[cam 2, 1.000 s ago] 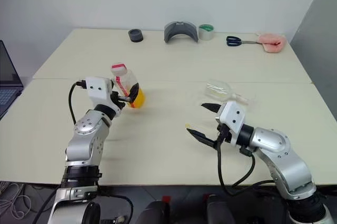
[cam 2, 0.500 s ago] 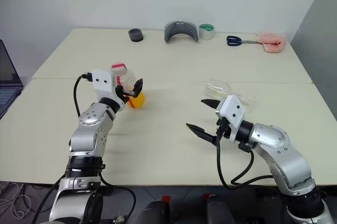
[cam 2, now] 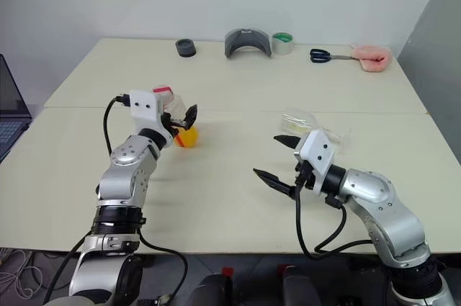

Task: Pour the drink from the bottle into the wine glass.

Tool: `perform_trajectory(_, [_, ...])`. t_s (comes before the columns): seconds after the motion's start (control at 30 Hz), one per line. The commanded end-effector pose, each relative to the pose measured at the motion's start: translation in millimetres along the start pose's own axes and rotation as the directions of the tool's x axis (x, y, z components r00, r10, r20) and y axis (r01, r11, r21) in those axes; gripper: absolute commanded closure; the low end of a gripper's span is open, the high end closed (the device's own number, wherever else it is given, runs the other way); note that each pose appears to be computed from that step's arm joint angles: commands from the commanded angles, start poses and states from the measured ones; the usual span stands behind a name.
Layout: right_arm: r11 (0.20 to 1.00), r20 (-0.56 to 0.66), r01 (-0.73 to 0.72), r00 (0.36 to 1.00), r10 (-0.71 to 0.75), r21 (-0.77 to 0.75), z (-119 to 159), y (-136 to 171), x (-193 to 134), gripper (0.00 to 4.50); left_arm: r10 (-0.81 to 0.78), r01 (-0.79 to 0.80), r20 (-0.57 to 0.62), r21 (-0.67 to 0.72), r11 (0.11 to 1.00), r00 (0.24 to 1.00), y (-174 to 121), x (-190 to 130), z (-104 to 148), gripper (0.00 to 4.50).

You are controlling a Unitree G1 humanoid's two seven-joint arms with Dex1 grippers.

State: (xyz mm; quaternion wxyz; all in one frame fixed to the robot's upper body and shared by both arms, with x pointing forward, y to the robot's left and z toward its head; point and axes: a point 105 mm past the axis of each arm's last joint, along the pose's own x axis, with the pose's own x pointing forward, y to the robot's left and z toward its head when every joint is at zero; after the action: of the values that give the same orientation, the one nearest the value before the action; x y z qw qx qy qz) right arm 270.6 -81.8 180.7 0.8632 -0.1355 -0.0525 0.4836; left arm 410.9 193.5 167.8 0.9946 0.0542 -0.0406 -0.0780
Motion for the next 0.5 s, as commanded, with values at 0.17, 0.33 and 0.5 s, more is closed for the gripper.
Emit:
perform_trajectory(0.17, [1.000, 0.030, -0.007, 1.000, 0.008, -0.019, 7.4, 1.8, -2.3, 0.00, -0.003, 0.001, 0.057, 0.033, 0.999, 0.998, 0.4, 3.1, 20.5, 0.04])
perform_trajectory(0.33, [1.000, 0.023, -0.004, 1.000, 0.005, -0.017, 4.8, 1.9, -3.3, 0.00, -0.004, 0.001, 0.061, 0.045, 0.999, 0.998, -1.2, 2.1, 20.9, 0.04])
perform_trajectory(0.5, [1.000, 0.019, -0.002, 1.000, 0.003, -0.018, 3.7, 1.7, -3.9, 0.00, 0.004, -0.007, 0.064, 0.038, 0.999, 0.998, -1.4, 0.6, 21.6, 1.22])
